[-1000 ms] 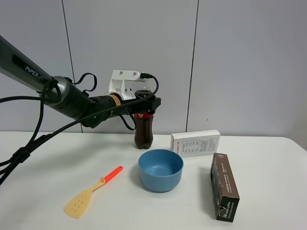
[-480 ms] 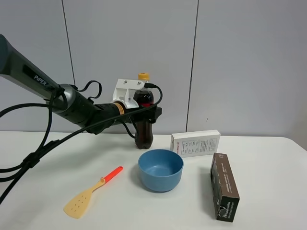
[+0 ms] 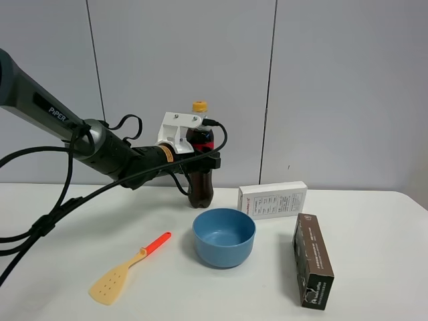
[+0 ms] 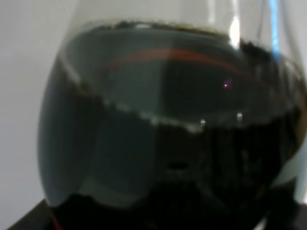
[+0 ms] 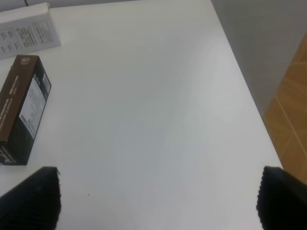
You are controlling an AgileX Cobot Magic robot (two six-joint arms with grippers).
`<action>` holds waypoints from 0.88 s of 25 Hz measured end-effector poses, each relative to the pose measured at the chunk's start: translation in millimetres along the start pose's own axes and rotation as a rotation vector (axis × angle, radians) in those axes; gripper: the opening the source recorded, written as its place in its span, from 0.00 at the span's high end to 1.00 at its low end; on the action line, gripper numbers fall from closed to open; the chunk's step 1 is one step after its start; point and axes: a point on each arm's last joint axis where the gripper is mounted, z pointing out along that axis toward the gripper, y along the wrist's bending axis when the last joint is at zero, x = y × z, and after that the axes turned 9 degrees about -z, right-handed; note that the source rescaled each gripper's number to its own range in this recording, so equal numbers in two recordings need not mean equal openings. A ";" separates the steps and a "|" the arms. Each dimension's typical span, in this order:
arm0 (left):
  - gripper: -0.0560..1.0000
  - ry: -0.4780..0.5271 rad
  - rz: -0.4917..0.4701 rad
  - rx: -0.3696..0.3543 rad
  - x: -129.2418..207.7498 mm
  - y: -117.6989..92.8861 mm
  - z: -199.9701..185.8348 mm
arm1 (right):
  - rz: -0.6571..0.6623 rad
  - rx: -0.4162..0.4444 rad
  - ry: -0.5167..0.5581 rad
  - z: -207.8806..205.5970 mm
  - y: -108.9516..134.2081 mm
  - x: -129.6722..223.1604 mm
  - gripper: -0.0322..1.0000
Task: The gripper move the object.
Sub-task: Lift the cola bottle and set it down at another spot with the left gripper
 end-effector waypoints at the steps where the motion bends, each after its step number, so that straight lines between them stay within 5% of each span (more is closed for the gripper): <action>1: 0.92 0.006 0.013 0.005 -2.4 -1.1 -0.5 | 0.000 0.000 0.000 0.0 0.0 0.0 0.00; 8: 0.93 0.028 0.014 0.007 -53.9 -18.9 -12.6 | 0.000 0.000 0.000 0.0 0.0 0.0 0.00; 14: 0.93 -0.012 -0.073 0.019 -117.4 -62.6 -34.1 | 0.000 0.000 0.000 0.0 0.0 0.0 0.00; 22: 0.93 0.095 -0.169 0.008 -142.0 -121.6 -78.9 | 0.000 0.000 0.000 0.0 0.0 0.0 0.00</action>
